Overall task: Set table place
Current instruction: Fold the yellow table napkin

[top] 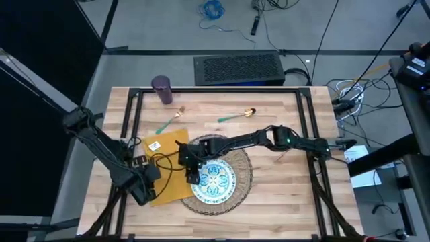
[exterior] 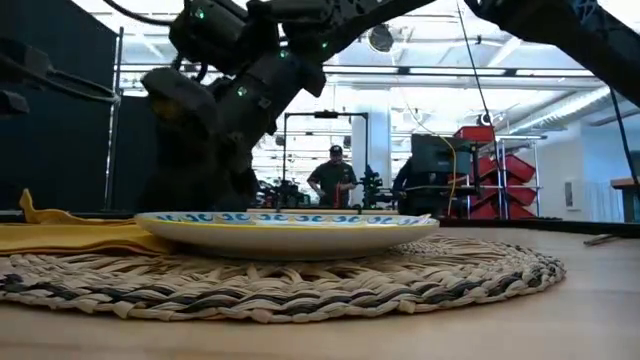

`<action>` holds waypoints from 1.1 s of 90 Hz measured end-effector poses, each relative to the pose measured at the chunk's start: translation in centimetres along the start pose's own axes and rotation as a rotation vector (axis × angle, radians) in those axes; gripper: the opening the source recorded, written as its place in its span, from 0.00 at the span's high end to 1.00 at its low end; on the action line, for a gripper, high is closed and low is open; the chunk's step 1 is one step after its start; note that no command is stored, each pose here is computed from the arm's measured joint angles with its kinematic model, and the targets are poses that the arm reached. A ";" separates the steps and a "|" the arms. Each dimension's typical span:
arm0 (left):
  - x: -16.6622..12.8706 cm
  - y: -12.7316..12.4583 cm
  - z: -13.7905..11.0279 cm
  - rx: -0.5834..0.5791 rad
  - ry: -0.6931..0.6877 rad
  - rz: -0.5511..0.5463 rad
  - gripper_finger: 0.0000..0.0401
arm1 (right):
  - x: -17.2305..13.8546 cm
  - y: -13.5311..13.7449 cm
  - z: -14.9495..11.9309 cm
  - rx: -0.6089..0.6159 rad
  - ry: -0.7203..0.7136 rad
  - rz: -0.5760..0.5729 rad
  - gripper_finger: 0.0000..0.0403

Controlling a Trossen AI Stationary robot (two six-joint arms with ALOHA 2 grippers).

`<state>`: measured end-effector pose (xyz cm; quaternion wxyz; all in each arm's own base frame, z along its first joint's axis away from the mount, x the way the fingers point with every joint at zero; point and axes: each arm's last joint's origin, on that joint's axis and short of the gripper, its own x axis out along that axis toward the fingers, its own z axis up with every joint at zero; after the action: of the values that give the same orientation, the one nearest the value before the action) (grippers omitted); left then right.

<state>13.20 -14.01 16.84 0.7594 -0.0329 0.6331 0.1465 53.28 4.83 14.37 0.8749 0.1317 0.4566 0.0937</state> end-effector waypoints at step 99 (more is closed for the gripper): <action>2.2 0.5 -0.3 0.028 0.071 -0.068 0.63 | 0.6 -0.9 -0.5 0.024 0.024 -0.043 0.69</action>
<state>13.16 -13.24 14.75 0.7413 -0.0491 0.6602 0.1106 53.29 4.18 13.31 0.8694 0.1311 0.4710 0.0711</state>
